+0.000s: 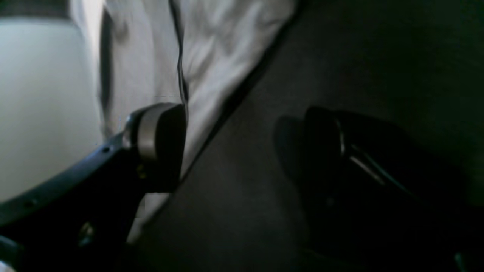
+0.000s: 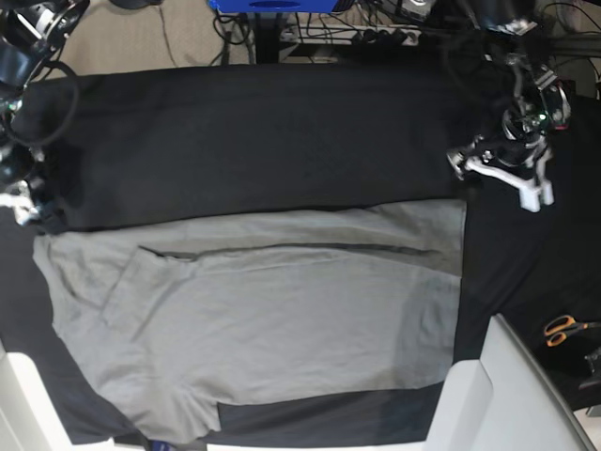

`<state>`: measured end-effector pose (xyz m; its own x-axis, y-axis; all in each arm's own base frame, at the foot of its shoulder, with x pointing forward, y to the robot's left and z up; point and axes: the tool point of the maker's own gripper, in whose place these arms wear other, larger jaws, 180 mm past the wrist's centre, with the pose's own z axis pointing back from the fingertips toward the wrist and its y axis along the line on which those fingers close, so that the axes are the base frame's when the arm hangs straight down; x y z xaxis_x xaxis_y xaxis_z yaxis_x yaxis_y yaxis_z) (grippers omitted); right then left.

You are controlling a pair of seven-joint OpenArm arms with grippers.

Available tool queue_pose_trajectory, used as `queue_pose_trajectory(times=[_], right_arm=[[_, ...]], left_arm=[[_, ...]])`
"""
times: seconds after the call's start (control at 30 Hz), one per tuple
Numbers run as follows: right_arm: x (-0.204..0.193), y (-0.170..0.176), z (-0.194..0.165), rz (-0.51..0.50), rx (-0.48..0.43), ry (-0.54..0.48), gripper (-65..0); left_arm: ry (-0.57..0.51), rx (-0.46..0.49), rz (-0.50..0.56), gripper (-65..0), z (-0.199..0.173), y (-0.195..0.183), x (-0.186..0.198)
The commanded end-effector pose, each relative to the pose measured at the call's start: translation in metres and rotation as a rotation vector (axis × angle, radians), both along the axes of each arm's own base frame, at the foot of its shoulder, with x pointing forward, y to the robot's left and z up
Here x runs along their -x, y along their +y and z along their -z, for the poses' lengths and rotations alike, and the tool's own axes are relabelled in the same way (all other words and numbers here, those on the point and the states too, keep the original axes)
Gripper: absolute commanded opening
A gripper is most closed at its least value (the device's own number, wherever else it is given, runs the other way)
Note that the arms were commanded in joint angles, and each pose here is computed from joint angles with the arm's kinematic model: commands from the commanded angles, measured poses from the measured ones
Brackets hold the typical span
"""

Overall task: Fold the T-shirt properly
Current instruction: 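Raise both grippers and move them to the new folded edge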

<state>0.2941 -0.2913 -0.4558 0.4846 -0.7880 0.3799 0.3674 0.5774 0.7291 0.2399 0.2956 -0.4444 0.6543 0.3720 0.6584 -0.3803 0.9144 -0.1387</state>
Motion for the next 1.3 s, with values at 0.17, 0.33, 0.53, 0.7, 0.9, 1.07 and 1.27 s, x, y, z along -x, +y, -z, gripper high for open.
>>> queue_pose_trajectory(times=[0.17, 0.33, 0.53, 0.7, 0.9, 1.07, 1.27], right_arm=[[-0.009, 0.008, -0.021, -0.091, 0.119, -0.045, -20.4], [-0.008, 0.009, -0.022, -0.106, 0.136, -0.041, -20.4], [-0.003, 0.009, -0.019, -0.109, 0.137, -0.033, -20.4], [-0.002, 0.009, -0.018, -0.11, 0.136, -0.03, -20.4], [-0.001, 0.013, -0.016, -0.111, 0.13, -0.028, -20.4], [0.003, 0.013, -0.014, -0.114, 0.131, -0.02, -20.4], [0.003, 0.013, -0.014, -0.114, 0.131, -0.019, -20.4]], left_arm=[[-0.083, -0.065, -0.019, 0.0, -0.035, 0.0, -0.003], [-0.04, -0.031, 0.0, 0.0, -0.021, -0.016, 0.007], [0.083, -0.066, 0.024, 0.0, 0.008, -0.008, 0.023], [0.143, -0.27, -0.056, 0.0, -0.009, 0.019, 0.029], [-0.044, -0.076, -0.159, 0.0, -0.039, 0.02, 0.015], [-0.14, 0.092, -0.191, 0.0, -0.05, 0.022, 0.008], [-0.181, 0.193, -0.01, -2.0, -0.055, 0.008, 0.002]])
